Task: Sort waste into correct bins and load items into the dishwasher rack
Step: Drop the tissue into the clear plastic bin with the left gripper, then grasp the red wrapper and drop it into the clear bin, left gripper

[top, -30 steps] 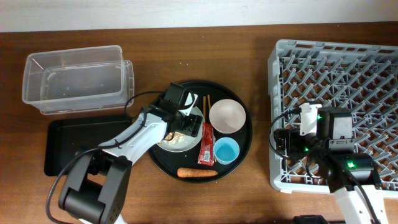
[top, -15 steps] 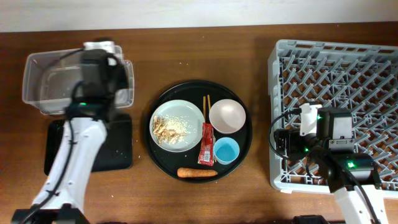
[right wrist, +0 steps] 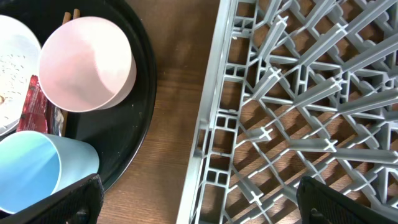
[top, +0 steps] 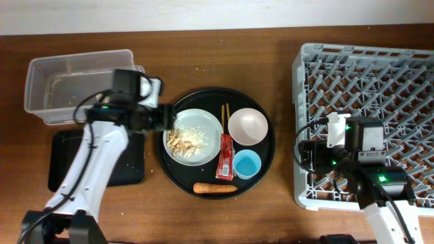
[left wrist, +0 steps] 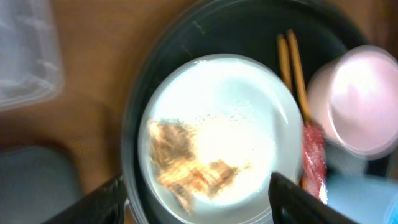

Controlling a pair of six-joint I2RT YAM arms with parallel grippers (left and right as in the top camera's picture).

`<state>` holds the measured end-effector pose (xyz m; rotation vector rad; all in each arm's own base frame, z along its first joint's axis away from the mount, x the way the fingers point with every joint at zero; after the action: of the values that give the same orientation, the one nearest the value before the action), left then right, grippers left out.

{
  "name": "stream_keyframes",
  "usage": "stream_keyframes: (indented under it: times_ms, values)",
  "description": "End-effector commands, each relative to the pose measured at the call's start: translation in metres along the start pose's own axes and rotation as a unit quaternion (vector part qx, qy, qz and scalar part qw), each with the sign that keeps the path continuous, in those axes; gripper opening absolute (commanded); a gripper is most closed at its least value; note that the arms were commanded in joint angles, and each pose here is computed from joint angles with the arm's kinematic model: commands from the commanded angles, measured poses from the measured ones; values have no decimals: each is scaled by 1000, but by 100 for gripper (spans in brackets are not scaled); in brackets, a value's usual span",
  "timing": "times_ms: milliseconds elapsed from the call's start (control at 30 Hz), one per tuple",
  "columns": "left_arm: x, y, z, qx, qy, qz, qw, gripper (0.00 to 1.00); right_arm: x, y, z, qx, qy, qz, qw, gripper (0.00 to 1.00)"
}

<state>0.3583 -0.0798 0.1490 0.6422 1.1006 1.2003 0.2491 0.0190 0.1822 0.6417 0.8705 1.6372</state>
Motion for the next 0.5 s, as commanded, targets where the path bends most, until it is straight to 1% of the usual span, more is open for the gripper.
stream_keyframes:
  times_ms: [0, 67, 133, 167, 200, 233, 300, 333, 467]
  values:
    - [-47, -23, -57, 79, -65, -33, 994, 72, -1, 5, 7, -11, 2, -5, 1000, 98]
    - [-70, -44, -85, 121, -106, -40, 986, 72, -1, 5, 7, -12, 2, -5, 1000, 98]
    - [-81, -60, -106, 158, -123, -44, 979, 72, -1, 5, 7, -12, 2, -5, 1000, 98]
    - [-94, -65, -119, 186, -124, -78, 972, 72, -1, 5, 7, -11, 2, -5, 1000, 98]
    - [-105, -67, -130, 210, -117, -103, 965, 69, -1, 5, 7, -11, 2, -5, 1000, 98]
    - [-107, -70, -136, 223, -78, -92, 967, 67, -1, 5, 7, -11, 2, -5, 1000, 98]
    - [-111, -70, -140, 232, -23, -79, 969, 59, -1, 5, 7, -11, 2, -5, 1000, 98]
    - [-112, -70, -143, 236, -6, -73, 969, 59, -1, 5, 7, -11, 2, -5, 1000, 98]
    - [-107, -76, -151, 249, 19, -54, 967, 60, -1, 5, 6, -10, 2, -5, 1000, 98]
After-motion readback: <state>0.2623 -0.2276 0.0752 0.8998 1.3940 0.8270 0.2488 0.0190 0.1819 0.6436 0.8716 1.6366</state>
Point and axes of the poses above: each gripper's point midway between its finger pads, its own y axis back along the fingers, its own x axis along the line the jaws close on, z = x × y, the point moved 2 cm from there along y, back along the fingers, and after that the axes turned 11 degrees about y, right-handed, at the moved point
